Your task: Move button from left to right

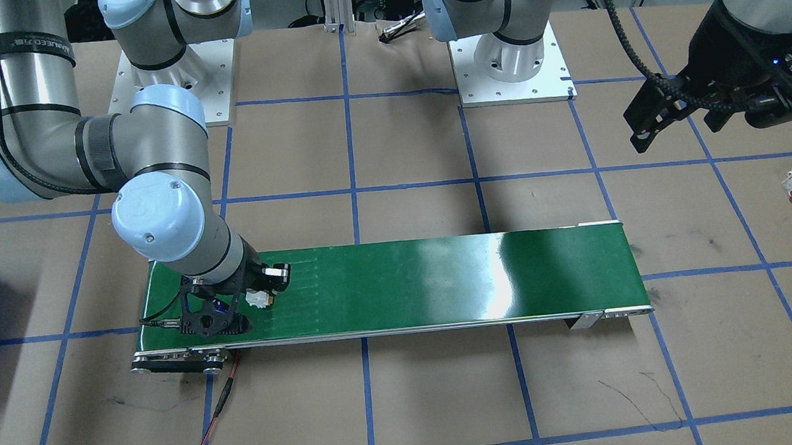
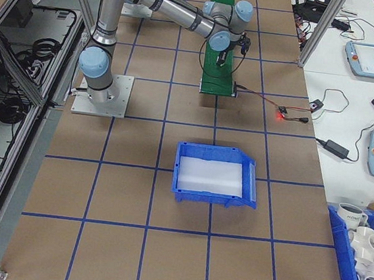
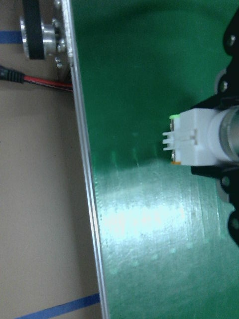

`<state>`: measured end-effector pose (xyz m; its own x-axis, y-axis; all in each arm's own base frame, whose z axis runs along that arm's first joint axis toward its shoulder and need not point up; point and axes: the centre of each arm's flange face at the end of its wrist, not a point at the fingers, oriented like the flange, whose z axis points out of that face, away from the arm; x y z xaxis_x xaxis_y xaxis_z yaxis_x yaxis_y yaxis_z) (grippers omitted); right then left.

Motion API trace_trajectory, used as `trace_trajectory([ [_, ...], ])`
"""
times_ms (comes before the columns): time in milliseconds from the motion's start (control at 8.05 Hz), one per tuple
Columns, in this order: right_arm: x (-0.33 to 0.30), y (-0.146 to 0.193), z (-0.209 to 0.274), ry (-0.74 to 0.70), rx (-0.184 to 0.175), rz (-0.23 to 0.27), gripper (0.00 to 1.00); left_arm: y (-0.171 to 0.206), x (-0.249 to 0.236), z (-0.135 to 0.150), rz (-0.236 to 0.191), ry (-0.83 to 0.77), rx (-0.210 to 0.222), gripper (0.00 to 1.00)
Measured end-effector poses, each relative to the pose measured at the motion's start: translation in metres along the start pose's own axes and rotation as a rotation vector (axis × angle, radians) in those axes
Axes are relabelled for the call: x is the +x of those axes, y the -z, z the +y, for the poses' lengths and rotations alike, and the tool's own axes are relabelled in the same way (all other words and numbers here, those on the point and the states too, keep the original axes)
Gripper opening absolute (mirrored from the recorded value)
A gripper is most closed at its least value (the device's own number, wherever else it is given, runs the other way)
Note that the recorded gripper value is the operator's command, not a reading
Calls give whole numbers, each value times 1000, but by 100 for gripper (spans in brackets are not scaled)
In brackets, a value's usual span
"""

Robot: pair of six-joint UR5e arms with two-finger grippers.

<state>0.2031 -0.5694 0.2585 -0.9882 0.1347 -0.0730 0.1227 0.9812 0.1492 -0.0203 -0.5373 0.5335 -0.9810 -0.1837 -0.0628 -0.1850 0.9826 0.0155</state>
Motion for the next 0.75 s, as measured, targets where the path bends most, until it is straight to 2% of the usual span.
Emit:
trace_trajectory([
  [249, 10, 33, -11, -9, 27, 42, 0, 0, -1, 1, 0, 1, -1, 100],
  [373, 25, 57, -21, -20, 27, 63, 0, -1, -1, 0, 0, 1, -2, 100],
  [746, 134, 130, -33, -23, 43, 114, 0, -2, -1, -1, -5, 1, -5, 100],
])
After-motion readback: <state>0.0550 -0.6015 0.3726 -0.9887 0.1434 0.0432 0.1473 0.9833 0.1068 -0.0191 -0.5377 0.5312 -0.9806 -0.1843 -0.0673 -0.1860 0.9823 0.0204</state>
